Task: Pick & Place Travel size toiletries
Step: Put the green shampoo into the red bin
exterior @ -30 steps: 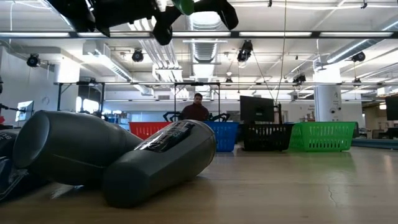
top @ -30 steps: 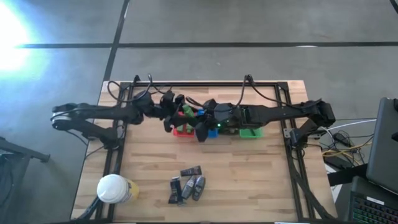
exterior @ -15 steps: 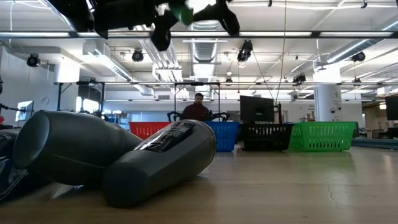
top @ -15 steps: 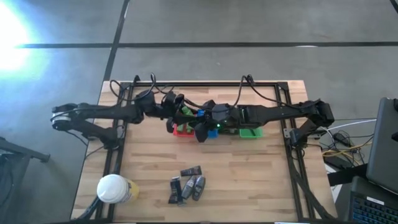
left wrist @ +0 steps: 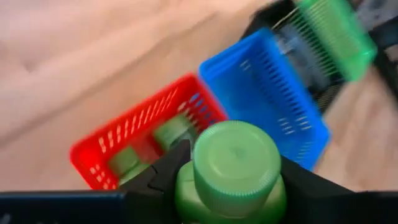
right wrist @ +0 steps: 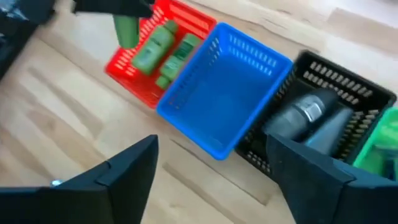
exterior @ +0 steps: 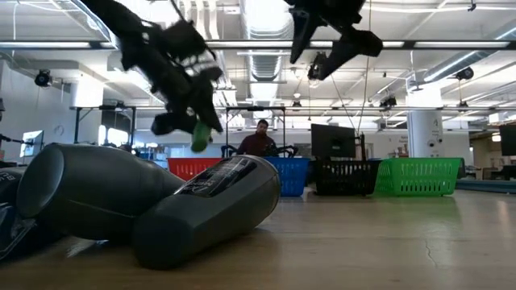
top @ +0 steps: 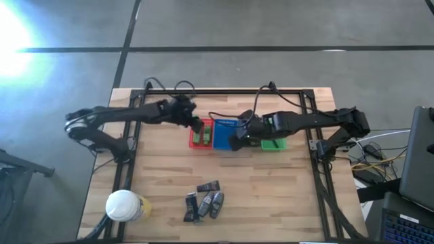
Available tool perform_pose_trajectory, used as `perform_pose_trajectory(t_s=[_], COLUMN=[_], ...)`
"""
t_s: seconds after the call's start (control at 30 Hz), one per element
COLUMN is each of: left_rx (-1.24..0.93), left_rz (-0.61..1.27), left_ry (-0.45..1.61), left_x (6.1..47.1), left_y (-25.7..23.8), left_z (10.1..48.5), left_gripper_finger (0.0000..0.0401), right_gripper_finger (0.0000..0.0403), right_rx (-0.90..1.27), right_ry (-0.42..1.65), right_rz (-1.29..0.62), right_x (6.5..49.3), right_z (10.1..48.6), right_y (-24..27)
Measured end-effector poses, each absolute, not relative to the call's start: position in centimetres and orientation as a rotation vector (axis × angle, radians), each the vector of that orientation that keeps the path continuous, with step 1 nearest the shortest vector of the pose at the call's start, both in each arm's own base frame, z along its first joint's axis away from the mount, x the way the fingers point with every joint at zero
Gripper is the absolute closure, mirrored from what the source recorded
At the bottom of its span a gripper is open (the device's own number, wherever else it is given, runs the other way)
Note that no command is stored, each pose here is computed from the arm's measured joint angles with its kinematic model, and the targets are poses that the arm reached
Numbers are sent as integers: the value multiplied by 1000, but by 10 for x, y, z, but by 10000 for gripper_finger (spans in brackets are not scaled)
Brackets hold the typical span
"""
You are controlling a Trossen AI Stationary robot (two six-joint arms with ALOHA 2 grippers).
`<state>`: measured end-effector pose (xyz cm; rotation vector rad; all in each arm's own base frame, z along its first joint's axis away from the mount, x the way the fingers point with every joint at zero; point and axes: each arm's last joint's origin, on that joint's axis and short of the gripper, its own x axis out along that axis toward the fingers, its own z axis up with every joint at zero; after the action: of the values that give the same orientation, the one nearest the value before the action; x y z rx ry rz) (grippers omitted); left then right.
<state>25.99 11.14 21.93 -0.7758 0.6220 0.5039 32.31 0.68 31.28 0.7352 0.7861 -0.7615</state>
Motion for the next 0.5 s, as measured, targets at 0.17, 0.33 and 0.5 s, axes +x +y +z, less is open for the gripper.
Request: perform_pose_trajectory(t_s=[0.17, 0.33, 0.5], left_rx=[-895, -871, -813], left_rz=[509, 584, 596], left_ry=[715, 819, 907], left_x=[286, 299, 298], left_y=[123, 131, 131], left_z=[198, 194, 206], left_gripper_finger=[239, 212, 188], right_gripper_finger=[81, 65, 52], right_rx=[756, 763, 754], right_ry=[761, 764, 773], right_rz=[-763, -761, -740], right_x=[326, 326, 325], right_z=[312, 311, 311], right_y=[7, 11, 20])
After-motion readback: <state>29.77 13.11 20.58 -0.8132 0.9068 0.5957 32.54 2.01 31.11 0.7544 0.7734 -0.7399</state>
